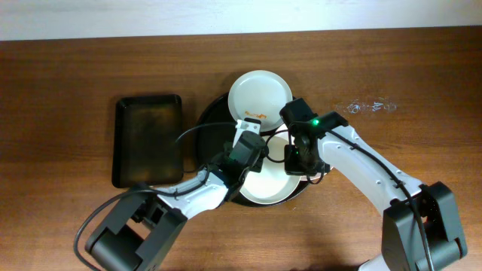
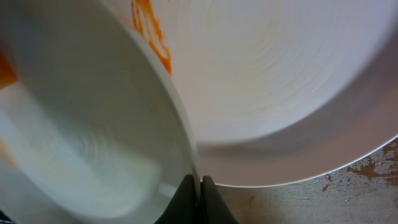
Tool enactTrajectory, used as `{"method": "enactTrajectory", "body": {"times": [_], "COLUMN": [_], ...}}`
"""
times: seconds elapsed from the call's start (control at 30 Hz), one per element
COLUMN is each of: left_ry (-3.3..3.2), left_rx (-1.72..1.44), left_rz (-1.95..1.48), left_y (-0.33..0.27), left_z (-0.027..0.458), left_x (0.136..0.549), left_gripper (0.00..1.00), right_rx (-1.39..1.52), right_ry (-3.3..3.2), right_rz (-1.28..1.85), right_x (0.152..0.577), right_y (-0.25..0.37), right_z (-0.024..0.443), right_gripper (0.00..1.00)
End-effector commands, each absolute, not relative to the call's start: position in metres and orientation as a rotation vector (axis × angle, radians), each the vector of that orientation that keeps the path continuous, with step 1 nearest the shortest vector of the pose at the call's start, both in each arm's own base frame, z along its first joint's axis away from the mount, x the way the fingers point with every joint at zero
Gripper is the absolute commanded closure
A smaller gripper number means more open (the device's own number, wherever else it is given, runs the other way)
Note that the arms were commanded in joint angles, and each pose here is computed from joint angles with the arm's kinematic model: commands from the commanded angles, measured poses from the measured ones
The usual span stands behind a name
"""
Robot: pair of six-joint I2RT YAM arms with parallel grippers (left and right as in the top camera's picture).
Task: Clean dirty plates on tray and stack at the side
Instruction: 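Scrub the held plate surface with the sponge in the left gripper, then return the sponge to the black tray with the left gripper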
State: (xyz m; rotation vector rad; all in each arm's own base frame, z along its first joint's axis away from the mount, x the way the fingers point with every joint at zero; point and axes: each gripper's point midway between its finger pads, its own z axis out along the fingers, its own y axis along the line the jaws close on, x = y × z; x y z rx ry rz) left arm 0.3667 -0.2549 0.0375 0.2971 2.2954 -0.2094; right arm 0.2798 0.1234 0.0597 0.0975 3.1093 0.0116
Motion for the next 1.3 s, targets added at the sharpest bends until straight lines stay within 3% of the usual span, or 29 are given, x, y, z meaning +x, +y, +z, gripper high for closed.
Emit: {"method": "enactTrajectory", "body": {"times": [0.0,0.43,0.63,0.83,0.93,1.07,1.17,1.27], "left_ry": [2.306,2.208,2.019,1.939,2.012,2.224,2.290,2.343], "left_rx": [0.257,0.182,0.081,-0.139,-0.213,-0.266,-0.322,-0.351], "left_rz": [-0.172,-0.165,-0.199,-0.129,-0.170,-0.277,-0.259,-0.241], "left_y": [-0.243,-0.220,-0.195,-0.094,-0.062,-0.042,-0.027,-0.021], "left_z": [0.028,0.049,0.148,0.234,0.231,0.190,0.176,0.165], "left_x": [0.373,0.407,0.419,0.396,0.380,0.356,0.346,0.338], "left_gripper": [1.00,1.00,1.00,1.00,1.00,1.00,1.00,1.00], "right_rx": [0.054,0.037,-0.012,-0.159,-0.176,-0.244,-0.354,-0.444], "right_ry": [3.115,3.115,3.103,2.974,2.880,2.663,2.439,2.258], "right_rz": [0.006,0.006,0.012,-0.018,-0.109,-0.384,-0.625,-0.673], "right_x": [0.278,0.278,0.282,0.319,0.338,0.358,0.357,0.346], "right_y": [0.124,0.124,0.126,0.131,0.123,0.122,0.145,0.188], "right_z": [0.059,0.059,0.063,0.123,0.162,0.210,0.237,0.258], "right_gripper": [0.96,0.96,0.96,0.96,0.96,0.96,0.96,0.96]}}
